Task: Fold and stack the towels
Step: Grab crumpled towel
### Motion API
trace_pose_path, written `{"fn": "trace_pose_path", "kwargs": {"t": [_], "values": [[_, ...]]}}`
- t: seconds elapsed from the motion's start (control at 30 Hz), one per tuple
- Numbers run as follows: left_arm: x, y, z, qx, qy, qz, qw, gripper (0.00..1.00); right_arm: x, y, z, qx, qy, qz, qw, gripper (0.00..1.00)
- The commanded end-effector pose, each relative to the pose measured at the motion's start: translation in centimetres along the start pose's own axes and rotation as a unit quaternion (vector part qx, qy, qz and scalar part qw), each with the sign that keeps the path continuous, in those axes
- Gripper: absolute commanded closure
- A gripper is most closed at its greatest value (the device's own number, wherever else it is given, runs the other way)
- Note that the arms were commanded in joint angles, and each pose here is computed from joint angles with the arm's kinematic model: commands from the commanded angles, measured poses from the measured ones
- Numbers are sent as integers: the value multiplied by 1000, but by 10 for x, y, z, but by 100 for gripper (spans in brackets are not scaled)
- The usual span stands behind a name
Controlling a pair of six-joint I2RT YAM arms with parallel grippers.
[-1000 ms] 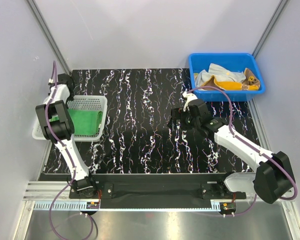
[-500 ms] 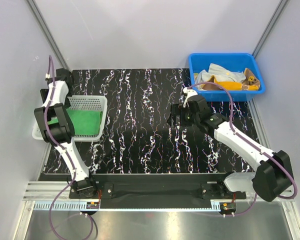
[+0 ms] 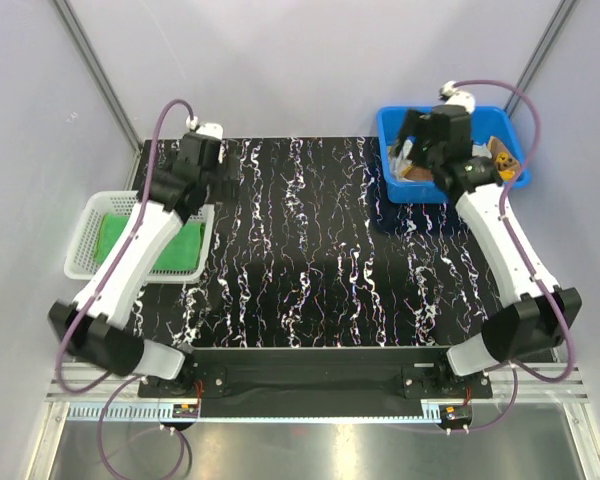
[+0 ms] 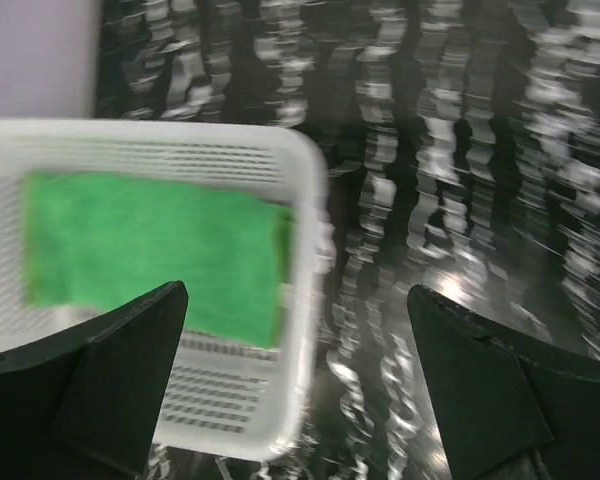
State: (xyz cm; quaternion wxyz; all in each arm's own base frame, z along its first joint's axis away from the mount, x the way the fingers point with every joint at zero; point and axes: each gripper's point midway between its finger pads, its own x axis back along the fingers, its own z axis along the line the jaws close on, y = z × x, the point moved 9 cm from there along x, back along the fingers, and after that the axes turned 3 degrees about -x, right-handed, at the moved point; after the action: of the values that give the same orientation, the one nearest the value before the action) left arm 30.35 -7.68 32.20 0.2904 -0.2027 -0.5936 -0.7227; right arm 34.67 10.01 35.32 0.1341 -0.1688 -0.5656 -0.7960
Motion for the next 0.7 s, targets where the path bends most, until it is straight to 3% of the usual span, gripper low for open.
{"fn": "trace_pose_path", "kwargs": {"t": [0.0, 0.07, 0.13, 0.23, 0.4, 0.57, 0.63, 0.67], "values": [[40, -9, -22, 25, -176, -54, 983, 1, -27, 23, -34, 14, -70, -21, 997, 3], [41, -36, -32, 25, -188, -49, 981, 1, -55, 32, -61, -12, -85, -14, 996, 5], [44, -52, -41, 40, -251, -78, 964, 1, -72, 43, -71, -21, -68, -4, 997, 10], [46, -58, -51, 44, -315, -110, 942, 1, -113, 36, -92, 28, -76, 51, 995, 17], [53, -52, -57, 31, -352, -99, 930, 1, -164, 0, -113, 136, -77, 143, 977, 17], [49, -56, -58, 28, -350, -96, 931, 1, -190, -15, -156, 205, -166, 177, 948, 17], [45, -58, -60, 25, -354, -86, 931, 1, -195, -6, -161, 213, -190, 169, 943, 29], [44, -58, -61, 23, -354, -81, 931, 1, -202, -12, -166, 216, -203, 178, 938, 46]]}}
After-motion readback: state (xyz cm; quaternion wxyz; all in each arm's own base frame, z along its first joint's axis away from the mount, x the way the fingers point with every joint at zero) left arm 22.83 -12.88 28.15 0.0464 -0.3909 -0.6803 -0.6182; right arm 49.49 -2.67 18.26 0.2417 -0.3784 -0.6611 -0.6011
